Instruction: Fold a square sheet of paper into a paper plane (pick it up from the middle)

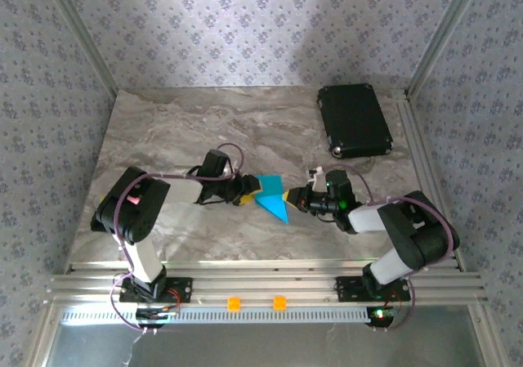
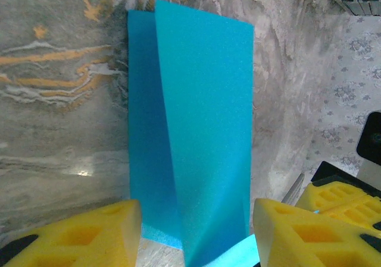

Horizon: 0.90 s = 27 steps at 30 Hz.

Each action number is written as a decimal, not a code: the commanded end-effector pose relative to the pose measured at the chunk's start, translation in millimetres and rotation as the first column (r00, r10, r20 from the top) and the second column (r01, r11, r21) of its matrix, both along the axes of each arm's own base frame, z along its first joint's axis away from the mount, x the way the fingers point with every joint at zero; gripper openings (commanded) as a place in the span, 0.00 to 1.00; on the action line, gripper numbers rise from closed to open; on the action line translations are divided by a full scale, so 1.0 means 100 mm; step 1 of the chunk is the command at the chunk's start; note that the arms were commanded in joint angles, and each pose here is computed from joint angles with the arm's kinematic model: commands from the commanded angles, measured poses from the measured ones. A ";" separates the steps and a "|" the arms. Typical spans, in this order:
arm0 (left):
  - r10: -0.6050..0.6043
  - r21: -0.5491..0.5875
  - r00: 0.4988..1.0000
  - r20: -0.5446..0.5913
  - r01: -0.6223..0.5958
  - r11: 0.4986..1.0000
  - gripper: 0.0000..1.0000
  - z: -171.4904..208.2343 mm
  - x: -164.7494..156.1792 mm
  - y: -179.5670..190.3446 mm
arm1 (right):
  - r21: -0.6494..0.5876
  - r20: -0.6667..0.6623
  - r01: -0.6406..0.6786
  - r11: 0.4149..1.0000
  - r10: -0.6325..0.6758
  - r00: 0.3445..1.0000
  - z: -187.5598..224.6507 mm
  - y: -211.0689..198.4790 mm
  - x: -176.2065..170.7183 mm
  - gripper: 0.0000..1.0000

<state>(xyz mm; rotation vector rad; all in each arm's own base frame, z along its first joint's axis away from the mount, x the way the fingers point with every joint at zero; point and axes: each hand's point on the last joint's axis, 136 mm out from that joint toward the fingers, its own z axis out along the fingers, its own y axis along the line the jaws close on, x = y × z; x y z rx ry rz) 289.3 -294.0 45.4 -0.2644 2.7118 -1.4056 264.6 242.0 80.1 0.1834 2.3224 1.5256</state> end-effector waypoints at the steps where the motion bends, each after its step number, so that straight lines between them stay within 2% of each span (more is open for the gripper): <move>1: -0.026 -0.015 1.000 -0.001 0.026 1.000 0.51 0.04 0.03 -0.10 | 0.027 0.025 -0.004 1.000 0.004 1.000 0.09 -0.02 -0.02 0.04; 11: -0.054 -0.046 0.998 0.007 0.055 0.997 0.33 0.08 0.09 -0.24 | 0.042 0.033 -0.004 0.999 0.002 0.999 0.10 -0.07 -0.04 0.04; 19: -0.056 -0.034 0.998 0.000 0.056 0.998 0.20 0.00 0.09 -0.23 | 0.007 0.000 0.007 1.000 -0.007 1.000 -0.06 -0.17 -0.08 0.05; 26: -0.031 -0.058 0.999 0.030 0.033 0.998 0.08 0.08 0.10 -0.23 | -0.071 -0.044 0.027 0.997 -0.031 0.999 -0.22 -0.25 -0.09 0.18; 27: -0.023 -0.059 0.999 0.033 0.025 0.998 0.07 0.09 0.10 -0.21 | -0.087 -0.048 0.028 0.996 -0.032 0.998 -0.23 -0.26 -0.09 0.22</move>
